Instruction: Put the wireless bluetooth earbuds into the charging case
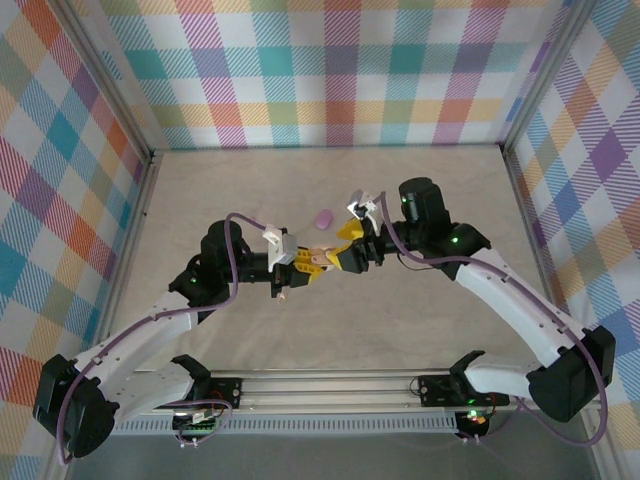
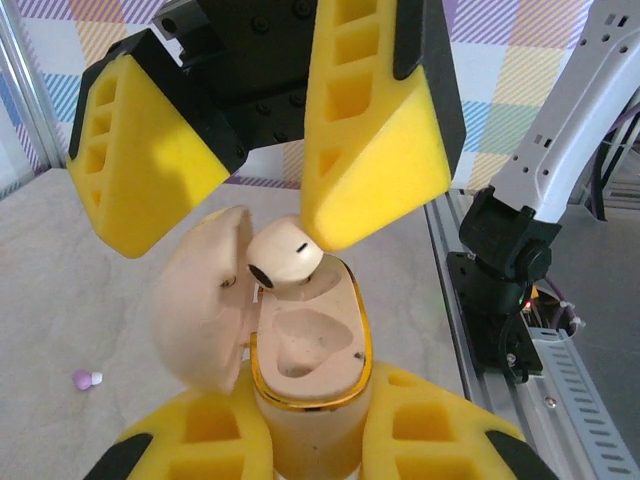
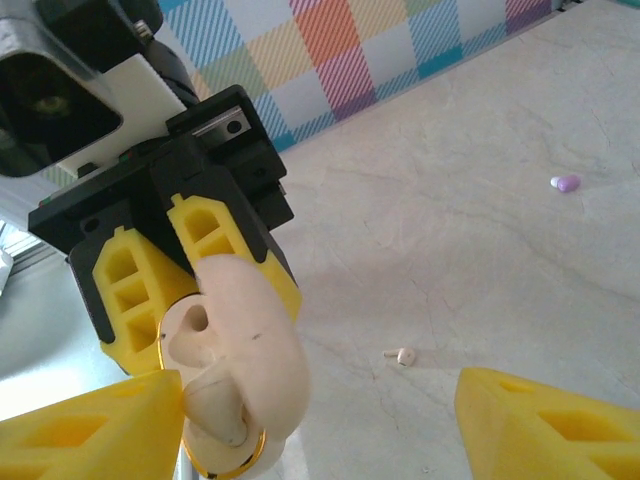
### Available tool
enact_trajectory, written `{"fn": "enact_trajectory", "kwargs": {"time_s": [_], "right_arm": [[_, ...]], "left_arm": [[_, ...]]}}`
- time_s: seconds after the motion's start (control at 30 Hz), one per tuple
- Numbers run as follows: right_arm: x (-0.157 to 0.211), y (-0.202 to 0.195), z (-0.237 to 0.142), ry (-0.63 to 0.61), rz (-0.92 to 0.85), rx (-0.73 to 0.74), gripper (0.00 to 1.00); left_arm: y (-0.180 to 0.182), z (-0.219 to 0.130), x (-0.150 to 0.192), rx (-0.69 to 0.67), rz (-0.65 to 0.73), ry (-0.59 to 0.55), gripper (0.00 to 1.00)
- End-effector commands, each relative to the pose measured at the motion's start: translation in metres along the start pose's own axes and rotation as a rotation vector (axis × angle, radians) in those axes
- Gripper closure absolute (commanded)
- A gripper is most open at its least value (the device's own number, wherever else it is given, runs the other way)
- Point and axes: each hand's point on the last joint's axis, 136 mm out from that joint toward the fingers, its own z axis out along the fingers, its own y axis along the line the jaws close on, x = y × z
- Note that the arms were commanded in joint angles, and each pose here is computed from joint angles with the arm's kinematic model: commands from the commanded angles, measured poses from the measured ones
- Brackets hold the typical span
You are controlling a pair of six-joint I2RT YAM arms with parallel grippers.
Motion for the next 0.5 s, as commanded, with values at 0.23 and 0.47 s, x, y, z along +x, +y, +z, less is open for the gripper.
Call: {"fn": "enact_trajectory", "kwargs": {"time_s": [0.23, 0.47], "right_arm": [[-0.011, -0.007, 0.003, -0.023, 0.059, -0.023, 0.3], [-0.005, 0.006, 0.004, 0.0, 0.06, -0.105, 0.33]], "left_arm": [[-0.01, -0.001, 0.013, 0.038, -0.034, 0.0, 1.0], [-0.007, 0.0, 0.015, 0.029, -0.034, 0.004, 1.0]]}}
